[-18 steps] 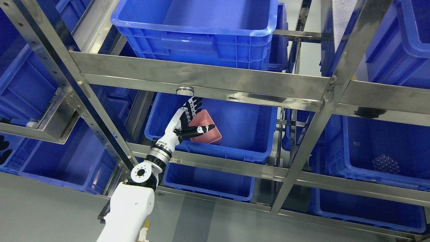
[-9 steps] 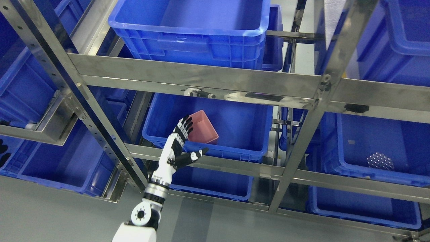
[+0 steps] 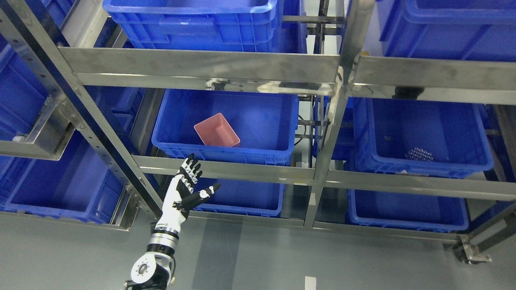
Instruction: Place storage box into left shelf container
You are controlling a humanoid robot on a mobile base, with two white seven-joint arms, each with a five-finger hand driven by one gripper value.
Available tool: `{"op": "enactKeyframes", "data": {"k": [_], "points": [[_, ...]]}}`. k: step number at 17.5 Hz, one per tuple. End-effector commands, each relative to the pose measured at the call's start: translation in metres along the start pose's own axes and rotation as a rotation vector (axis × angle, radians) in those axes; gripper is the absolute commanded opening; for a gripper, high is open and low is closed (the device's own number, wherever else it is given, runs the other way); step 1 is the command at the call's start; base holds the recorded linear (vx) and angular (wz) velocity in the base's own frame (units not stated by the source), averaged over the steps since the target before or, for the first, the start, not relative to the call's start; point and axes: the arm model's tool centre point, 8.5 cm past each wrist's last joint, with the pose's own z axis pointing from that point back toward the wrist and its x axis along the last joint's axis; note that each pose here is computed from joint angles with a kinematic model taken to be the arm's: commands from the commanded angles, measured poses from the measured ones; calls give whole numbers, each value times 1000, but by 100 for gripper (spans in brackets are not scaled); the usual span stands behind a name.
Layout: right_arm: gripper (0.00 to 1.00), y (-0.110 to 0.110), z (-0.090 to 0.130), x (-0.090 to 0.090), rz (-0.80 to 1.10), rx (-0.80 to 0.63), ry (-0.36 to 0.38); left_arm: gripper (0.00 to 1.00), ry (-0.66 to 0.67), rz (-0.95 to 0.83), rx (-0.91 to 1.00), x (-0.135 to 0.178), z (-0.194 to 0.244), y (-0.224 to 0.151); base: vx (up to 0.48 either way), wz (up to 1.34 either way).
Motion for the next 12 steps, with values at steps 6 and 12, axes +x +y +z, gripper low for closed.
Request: {"op": "enactKeyframes", "data": {"k": [6, 12], "points": [[100, 18, 5, 3, 12, 326, -3, 100, -311, -86, 66, 97, 25, 41, -202, 36], [100, 18, 5, 3, 12, 326, -3, 100, -285, -92, -35, 87, 20, 6, -107, 158]]}}
